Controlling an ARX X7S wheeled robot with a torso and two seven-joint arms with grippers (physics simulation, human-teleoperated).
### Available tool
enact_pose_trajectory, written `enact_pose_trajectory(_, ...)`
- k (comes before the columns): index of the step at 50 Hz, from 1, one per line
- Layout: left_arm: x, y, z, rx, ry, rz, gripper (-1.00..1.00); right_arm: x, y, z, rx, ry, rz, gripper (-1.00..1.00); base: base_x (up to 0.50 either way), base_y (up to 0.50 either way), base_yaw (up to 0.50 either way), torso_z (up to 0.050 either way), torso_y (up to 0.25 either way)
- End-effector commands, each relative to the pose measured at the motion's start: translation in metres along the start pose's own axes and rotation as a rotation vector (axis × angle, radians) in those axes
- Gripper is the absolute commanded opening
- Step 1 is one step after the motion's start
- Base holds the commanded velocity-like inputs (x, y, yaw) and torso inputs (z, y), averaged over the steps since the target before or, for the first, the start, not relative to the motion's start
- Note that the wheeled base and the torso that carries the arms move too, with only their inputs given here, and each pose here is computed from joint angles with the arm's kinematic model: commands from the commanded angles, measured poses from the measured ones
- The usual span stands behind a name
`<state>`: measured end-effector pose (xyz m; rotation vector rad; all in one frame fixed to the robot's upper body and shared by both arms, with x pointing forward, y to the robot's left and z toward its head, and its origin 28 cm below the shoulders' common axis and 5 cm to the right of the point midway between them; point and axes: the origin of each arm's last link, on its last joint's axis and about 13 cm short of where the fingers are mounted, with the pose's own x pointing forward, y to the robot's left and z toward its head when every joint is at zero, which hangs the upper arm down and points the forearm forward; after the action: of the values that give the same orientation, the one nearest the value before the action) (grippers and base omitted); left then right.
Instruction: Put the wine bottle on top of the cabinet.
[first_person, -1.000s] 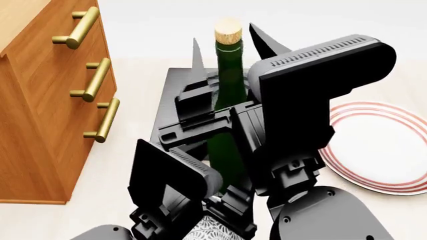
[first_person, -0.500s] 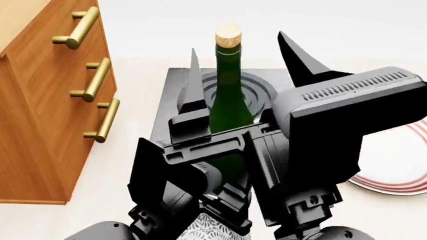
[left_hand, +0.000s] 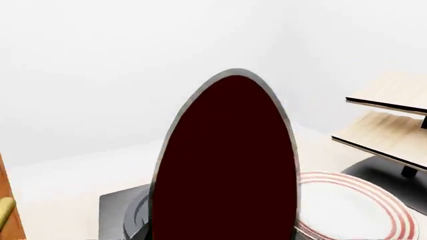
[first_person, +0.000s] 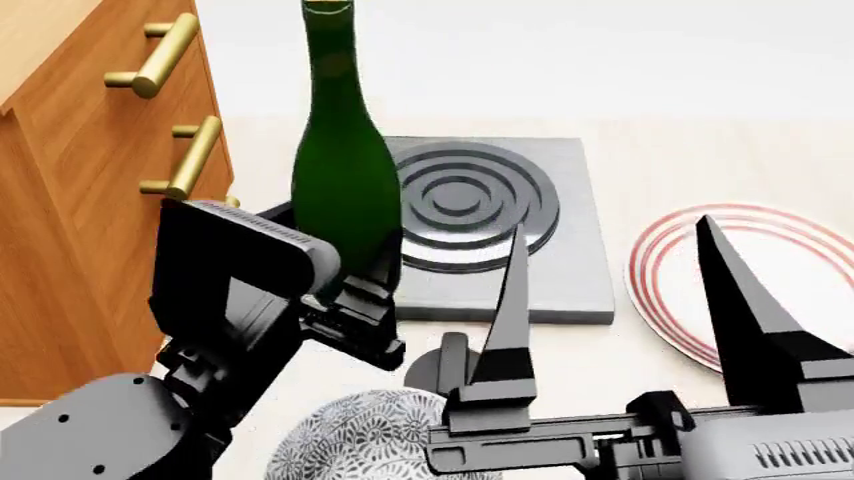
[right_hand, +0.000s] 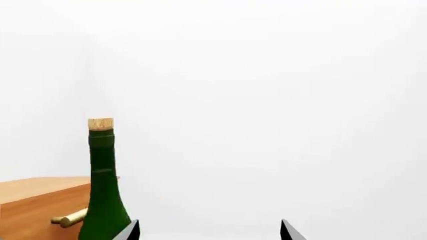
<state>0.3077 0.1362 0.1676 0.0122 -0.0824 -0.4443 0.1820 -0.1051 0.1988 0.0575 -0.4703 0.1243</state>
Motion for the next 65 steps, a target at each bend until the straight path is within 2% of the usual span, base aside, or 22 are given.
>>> enact_pose_trajectory(1,0.007,0.030,0.052,0.029,-0.109,0.151,-1.00,-0.024,-0.003,-0.022,-0.014,0.050,-0.053,1.00,0.00,0.00,0.00,0.000,0.000)
enact_pose_trajectory(5,0.012,0.038,0.072,0.042,-0.137,0.184,-1.00,-0.027,-0.004,-0.024,-0.020,0.061,-0.057,1.00,0.00,0.00,0.00,0.000,0.003)
enact_pose_trajectory(8,0.017,0.049,0.092,0.043,-0.165,0.253,-1.00,-0.031,-0.005,-0.024,-0.019,0.065,-0.059,1.00,0.00,0.00,0.00,0.000,0.000)
enact_pose_trajectory(14,0.021,0.056,0.125,0.063,-0.199,0.283,-1.00,-0.030,-0.003,-0.029,-0.022,0.076,-0.049,1.00,0.00,0.00,0.00,0.000,0.002)
enact_pose_trajectory(17,0.023,0.063,0.143,0.100,-0.218,0.312,-1.00,-0.030,-0.001,-0.029,-0.023,0.077,-0.040,1.00,0.00,0.00,0.00,0.000,0.000)
enact_pose_trajectory(18,0.023,0.066,0.150,0.137,-0.220,0.328,-1.00,-0.030,-0.001,-0.029,-0.022,0.078,-0.040,1.00,0.00,0.00,0.00,0.010,0.000)
enact_pose_trajectory(20,0.025,0.071,0.156,0.133,-0.215,0.336,-1.00,-0.029,-0.001,-0.030,-0.021,0.080,-0.038,1.00,0.00,0.00,0.00,0.000,0.000)
enact_pose_trajectory(26,0.022,0.091,0.183,0.222,-0.201,0.415,-1.00,-0.029,-0.001,-0.030,-0.014,0.082,-0.036,1.00,0.00,0.00,0.00,0.000,0.002)
enact_pose_trajectory(31,0.013,0.116,0.209,0.252,-0.178,0.513,-1.00,-0.029,-0.001,-0.031,-0.009,0.084,-0.033,1.00,0.00,0.00,0.00,0.000,0.000)
enact_pose_trajectory(47,-0.012,0.145,0.215,0.254,-0.103,0.654,-1.00,-0.029,-0.001,-0.033,-0.009,0.086,-0.040,1.00,0.00,0.00,0.00,0.000,0.001)
enact_pose_trajectory(52,-0.020,0.156,0.213,0.223,-0.081,0.723,-1.00,-0.029,0.000,-0.033,-0.009,0.088,-0.033,1.00,0.00,0.00,0.00,0.000,0.002)
enact_pose_trajectory(65,-0.028,0.177,0.199,0.168,0.012,0.785,-1.00,-0.028,0.000,-0.036,-0.014,0.096,-0.034,1.00,0.00,0.00,0.00,0.000,0.001)
